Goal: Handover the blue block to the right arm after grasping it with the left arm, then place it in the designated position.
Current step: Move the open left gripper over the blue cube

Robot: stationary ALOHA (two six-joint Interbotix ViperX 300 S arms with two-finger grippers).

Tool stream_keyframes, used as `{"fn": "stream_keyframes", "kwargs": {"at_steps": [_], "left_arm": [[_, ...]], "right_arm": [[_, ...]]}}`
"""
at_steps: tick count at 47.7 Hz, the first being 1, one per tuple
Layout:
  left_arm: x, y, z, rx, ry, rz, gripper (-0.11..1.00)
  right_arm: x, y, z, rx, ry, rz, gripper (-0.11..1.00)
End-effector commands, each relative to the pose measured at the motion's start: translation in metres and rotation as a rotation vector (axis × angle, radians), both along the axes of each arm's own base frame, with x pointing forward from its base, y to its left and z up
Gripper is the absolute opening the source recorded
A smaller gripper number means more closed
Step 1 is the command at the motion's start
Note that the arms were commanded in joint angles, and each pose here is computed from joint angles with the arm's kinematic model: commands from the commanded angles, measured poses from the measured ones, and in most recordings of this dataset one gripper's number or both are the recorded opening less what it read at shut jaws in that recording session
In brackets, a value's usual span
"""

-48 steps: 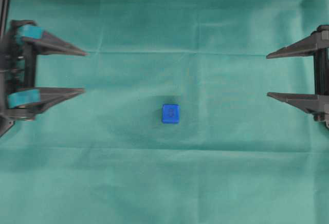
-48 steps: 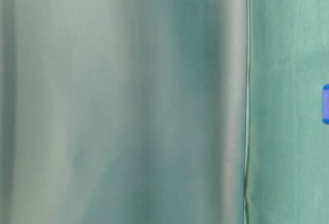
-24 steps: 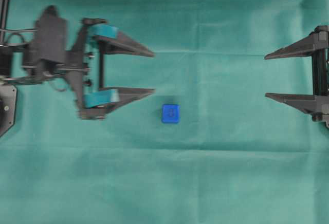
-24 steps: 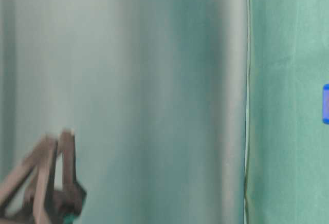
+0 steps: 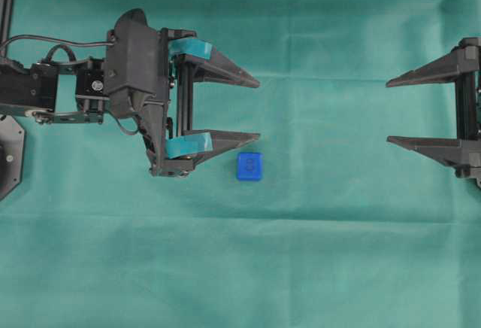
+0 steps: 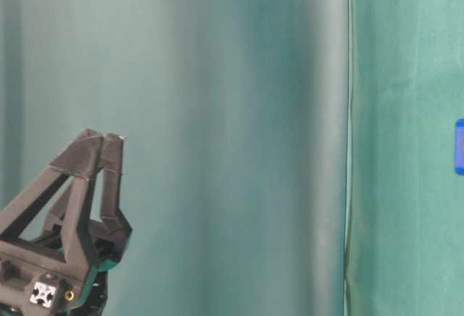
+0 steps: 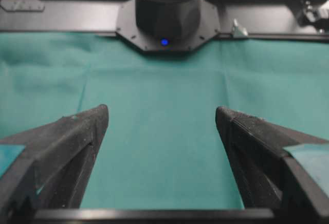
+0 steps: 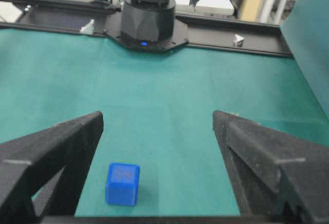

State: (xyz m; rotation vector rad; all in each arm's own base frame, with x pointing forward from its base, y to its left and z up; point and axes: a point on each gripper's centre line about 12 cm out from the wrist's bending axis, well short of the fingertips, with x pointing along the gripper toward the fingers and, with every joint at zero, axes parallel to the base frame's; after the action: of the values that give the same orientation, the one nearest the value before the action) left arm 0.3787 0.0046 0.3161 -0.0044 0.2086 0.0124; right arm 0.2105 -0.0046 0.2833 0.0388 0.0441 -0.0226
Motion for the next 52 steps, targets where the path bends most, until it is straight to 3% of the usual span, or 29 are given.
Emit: {"fn": "stream_keyframes", "kwargs": {"at_steps": [1, 29, 52], "left_arm": [[0.004, 0.000, 0.014, -0.007, 0.001, 0.002, 1.00], [0.041, -0.004, -0.001, -0.019, 0.558, -0.001, 1.00], [0.043, -0.007, -0.001, -0.017, 0.591, -0.008, 1.00]], "right_arm": [[0.003, 0.000, 0.008, -0.003, -0.023, -0.001, 0.93], [0.004, 0.000, 0.006, -0.003, -0.011, -0.001, 0.93], [0.004, 0.000, 0.006, -0.003, -0.006, -0.001, 0.93]]}}
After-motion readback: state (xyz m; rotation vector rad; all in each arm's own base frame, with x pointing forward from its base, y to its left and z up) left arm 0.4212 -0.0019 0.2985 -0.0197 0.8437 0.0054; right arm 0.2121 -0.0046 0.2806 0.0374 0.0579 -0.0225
